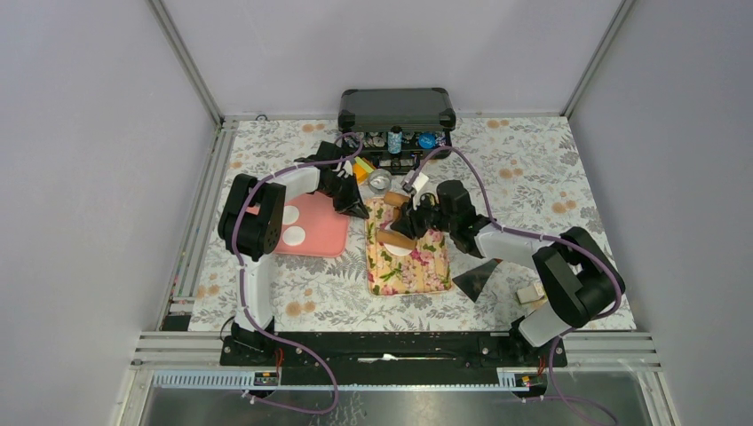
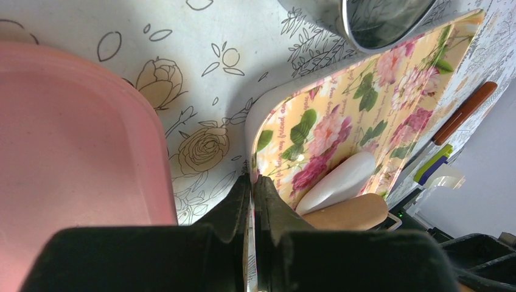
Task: Roll out the dumpling wrappers from the dough
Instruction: Flatten out the dough on the work surface.
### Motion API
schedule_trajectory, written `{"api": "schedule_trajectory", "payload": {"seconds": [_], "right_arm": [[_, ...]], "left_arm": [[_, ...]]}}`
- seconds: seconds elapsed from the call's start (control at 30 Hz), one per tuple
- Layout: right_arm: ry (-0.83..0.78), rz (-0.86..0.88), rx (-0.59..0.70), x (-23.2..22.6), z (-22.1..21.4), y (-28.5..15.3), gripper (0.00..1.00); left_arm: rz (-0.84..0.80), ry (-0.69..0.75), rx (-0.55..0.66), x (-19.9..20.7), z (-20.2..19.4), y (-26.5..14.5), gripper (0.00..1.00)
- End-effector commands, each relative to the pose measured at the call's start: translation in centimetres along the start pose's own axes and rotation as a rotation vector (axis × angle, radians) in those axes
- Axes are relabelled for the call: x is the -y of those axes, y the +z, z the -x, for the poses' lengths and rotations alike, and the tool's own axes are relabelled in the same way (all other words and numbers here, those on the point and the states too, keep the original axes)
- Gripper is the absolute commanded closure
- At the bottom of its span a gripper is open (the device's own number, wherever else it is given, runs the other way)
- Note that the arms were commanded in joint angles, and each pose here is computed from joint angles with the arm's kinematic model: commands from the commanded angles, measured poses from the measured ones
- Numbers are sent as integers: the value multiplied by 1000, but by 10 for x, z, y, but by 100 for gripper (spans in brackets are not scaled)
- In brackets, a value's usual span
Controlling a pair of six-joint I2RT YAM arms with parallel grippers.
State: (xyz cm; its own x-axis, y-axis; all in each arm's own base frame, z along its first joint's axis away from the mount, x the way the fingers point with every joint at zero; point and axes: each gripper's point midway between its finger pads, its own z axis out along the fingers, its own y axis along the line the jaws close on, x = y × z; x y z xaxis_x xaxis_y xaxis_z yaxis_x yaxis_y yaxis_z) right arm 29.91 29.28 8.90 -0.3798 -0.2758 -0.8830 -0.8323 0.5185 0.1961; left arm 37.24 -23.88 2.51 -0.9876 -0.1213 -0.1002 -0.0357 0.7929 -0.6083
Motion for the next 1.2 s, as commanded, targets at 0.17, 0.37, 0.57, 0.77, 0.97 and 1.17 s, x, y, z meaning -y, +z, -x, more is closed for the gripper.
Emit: {"api": "schedule_trajectory", "payload": {"seconds": [0.17, 0.37, 0.57, 0.77, 0.97, 1.17], "right_arm": [[122, 83, -271, -28, -91, -16, 100], [124, 106, -292, -35, -95, -16, 100], [120, 119, -299, -39, -97, -16, 100], [130, 137, -312, -43, -100, -17, 100], [142, 146, -323, -46, -103, -17, 100], [146, 156, -326, -48, -103, -18, 100]], "left_arm": [[0, 51, 49, 7, 17, -12, 100], [-4, 51, 46, 8, 16, -13, 100], [-8, 49, 46, 9, 16, -13, 100], [-13, 48, 44, 9, 16, -13, 100], [-17, 47, 41, 10, 14, -13, 100], [-19, 46, 41, 10, 14, -14, 100]]}}
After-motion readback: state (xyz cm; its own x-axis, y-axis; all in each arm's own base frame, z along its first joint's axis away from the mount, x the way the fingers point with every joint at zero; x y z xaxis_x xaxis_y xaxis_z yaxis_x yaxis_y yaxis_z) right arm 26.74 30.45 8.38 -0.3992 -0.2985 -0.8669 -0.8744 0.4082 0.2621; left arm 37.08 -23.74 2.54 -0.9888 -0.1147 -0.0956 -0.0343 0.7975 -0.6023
